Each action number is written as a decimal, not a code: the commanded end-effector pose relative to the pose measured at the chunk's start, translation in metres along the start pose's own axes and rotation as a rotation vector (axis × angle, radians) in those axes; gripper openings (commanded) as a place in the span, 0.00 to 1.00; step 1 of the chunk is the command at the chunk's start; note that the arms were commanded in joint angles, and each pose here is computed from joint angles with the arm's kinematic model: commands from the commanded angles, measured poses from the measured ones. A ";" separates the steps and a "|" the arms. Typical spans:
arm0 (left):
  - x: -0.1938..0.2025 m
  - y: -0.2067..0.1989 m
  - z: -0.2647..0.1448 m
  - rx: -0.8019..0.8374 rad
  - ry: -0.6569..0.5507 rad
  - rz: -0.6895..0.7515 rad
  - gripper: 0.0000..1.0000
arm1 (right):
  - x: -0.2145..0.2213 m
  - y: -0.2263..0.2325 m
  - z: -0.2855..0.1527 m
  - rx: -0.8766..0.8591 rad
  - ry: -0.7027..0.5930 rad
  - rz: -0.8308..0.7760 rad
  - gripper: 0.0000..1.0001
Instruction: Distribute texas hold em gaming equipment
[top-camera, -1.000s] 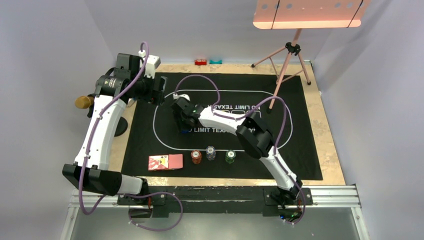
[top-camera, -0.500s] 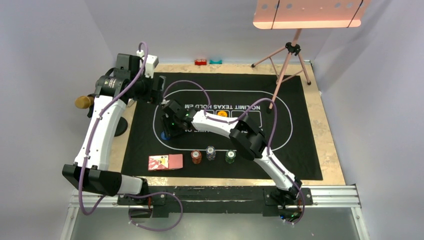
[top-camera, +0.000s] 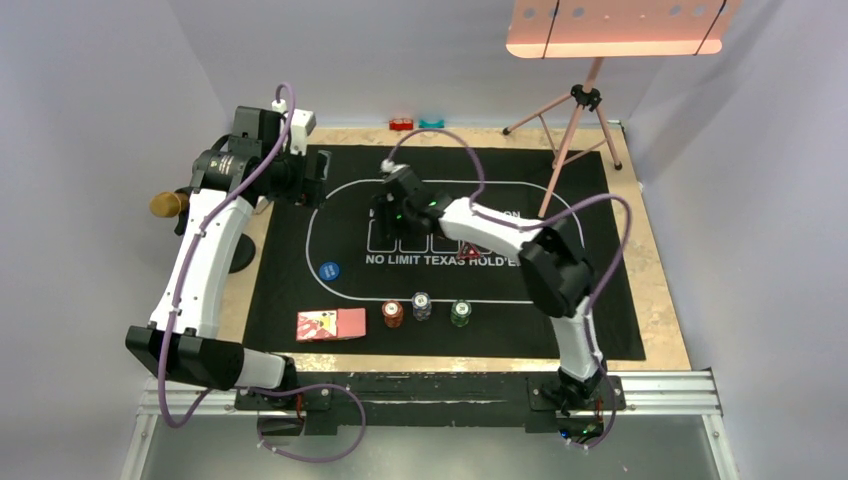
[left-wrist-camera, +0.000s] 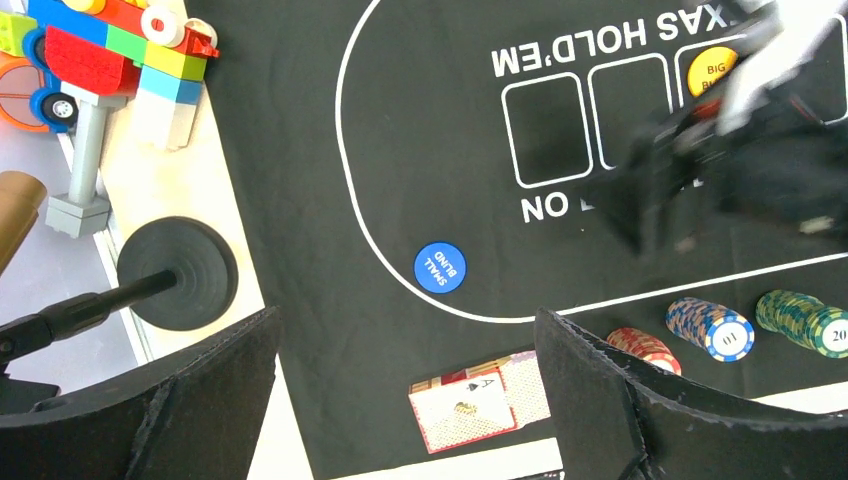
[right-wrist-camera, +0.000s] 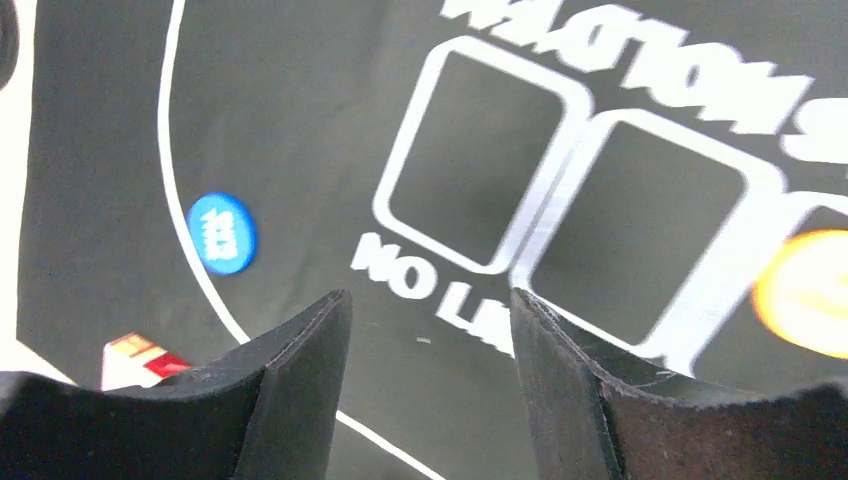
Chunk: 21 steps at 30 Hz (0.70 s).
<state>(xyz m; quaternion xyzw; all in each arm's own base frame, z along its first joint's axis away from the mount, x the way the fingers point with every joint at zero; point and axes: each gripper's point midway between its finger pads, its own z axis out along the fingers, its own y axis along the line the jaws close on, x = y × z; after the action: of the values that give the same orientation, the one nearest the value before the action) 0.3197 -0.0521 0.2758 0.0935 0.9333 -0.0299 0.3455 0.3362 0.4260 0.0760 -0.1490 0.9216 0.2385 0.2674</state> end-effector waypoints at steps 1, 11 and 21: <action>-0.008 0.001 0.004 0.008 -0.020 -0.022 1.00 | -0.039 -0.056 -0.054 0.207 -0.171 -0.012 0.63; 0.000 -0.007 0.012 0.056 0.000 -0.004 1.00 | -0.013 -0.153 -0.067 0.469 -0.122 0.023 0.62; 0.001 -0.011 0.013 0.087 0.009 0.024 1.00 | -0.002 -0.179 -0.049 0.521 -0.074 0.015 0.67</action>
<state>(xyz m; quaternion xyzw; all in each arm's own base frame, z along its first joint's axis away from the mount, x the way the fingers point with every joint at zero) 0.3197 -0.0618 0.2619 0.1125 0.9363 -0.0566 0.3279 0.3783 0.2580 0.0512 -0.0618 0.9463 0.0185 0.3169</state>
